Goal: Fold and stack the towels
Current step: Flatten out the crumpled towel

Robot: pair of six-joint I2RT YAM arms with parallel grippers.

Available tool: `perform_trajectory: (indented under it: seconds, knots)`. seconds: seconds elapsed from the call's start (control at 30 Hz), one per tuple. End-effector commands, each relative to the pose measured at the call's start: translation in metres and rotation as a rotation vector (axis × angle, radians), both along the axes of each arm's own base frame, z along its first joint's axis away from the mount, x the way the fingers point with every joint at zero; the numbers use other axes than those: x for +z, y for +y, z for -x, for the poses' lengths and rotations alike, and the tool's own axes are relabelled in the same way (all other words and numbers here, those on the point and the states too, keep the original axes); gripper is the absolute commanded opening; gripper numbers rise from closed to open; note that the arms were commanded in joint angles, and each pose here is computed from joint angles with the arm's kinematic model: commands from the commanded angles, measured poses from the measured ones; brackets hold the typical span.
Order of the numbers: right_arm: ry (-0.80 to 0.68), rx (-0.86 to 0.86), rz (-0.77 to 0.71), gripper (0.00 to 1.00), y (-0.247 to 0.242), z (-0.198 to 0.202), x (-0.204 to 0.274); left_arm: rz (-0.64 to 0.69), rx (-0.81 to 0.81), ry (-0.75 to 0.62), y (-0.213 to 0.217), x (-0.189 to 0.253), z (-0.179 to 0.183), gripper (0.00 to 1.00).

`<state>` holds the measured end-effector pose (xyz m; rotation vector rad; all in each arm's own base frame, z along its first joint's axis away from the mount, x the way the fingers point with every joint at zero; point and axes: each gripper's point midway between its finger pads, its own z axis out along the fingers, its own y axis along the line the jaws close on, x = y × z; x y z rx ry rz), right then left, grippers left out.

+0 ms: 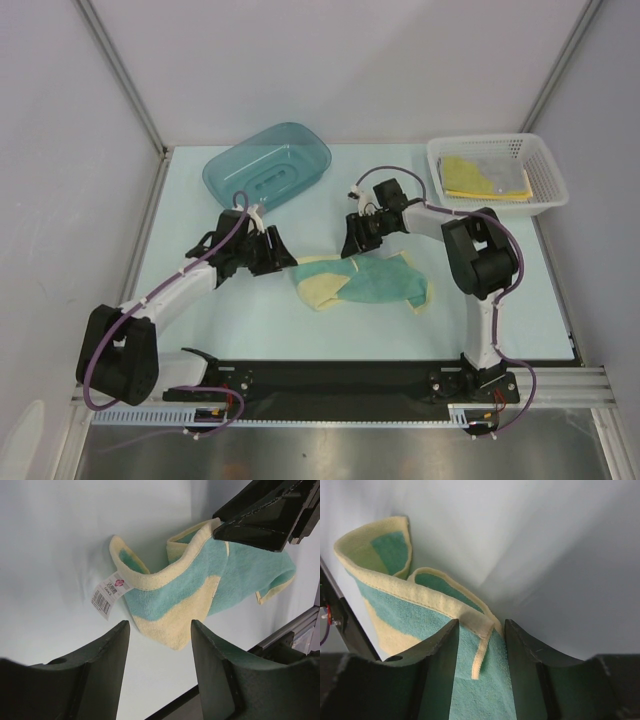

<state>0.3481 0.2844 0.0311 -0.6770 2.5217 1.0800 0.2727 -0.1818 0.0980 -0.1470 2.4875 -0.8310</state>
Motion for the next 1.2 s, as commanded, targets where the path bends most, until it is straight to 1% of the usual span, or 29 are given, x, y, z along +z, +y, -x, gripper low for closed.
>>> perform_trajectory:
  seconds: [0.0,0.07,0.13,0.17,0.27,0.33,0.4,0.43,0.47,0.5,0.57,0.63,0.7,0.83,0.97,1.17]
  knots:
    - [0.015,0.028,-0.074,0.47,0.013,0.001,0.004,0.016,0.017,-0.068,0.001,0.021,-0.01,0.58]
    - [0.01,0.015,-0.087,0.44,0.015,-0.003,0.008,0.014,0.018,-0.079,0.001,0.026,-0.012,0.58]
    - [0.001,0.011,-0.093,0.35,0.016,-0.006,0.013,0.015,0.018,-0.095,0.001,0.032,-0.015,0.57]
    - [-0.023,-0.004,-0.081,0.26,0.015,-0.012,0.017,0.017,0.016,-0.105,0.001,0.036,-0.017,0.58]
    - [-0.11,-0.022,-0.096,0.15,0.016,-0.025,0.04,0.013,0.022,-0.16,0.002,0.053,-0.026,0.58]
    - [-0.173,-0.023,-0.122,0.12,0.017,-0.029,0.06,0.012,0.033,-0.194,0.004,0.066,-0.034,0.59]
    - [-0.207,-0.008,-0.152,0.13,0.021,-0.028,0.069,0.018,0.032,-0.203,0.003,0.072,-0.038,0.59]
    - [-0.211,-0.005,-0.158,0.16,0.022,-0.028,0.073,0.019,0.031,-0.208,0.003,0.077,-0.04,0.59]
    - [-0.209,-0.002,-0.155,0.22,0.023,-0.027,0.072,0.019,0.03,-0.206,0.002,0.078,-0.041,0.59]
    - [-0.205,-0.005,-0.149,0.25,0.022,-0.027,0.07,0.017,0.029,-0.204,0.002,0.078,-0.041,0.59]
    - [-0.193,0.001,-0.141,0.29,0.022,-0.025,0.064,0.019,0.031,-0.205,0.002,0.078,-0.041,0.58]
    - [-0.181,0.006,-0.138,0.31,0.023,-0.023,0.06,0.015,0.032,-0.196,0.003,0.074,-0.039,0.58]
    - [-0.175,0.01,-0.134,0.36,0.025,-0.022,0.057,0.011,0.033,-0.193,0.005,0.071,-0.037,0.58]
    - [-0.153,0.011,-0.124,0.38,0.026,-0.02,0.049,0.0,0.031,-0.177,0.007,0.062,-0.033,0.59]
    - [-0.146,-0.014,-0.066,0.42,0.02,-0.024,0.04,-0.013,0.034,-0.175,0.01,0.059,-0.032,0.58]
    - [-0.099,-0.047,0.01,0.43,0.013,-0.026,0.017,-0.019,0.032,-0.16,0.011,0.053,-0.031,0.58]
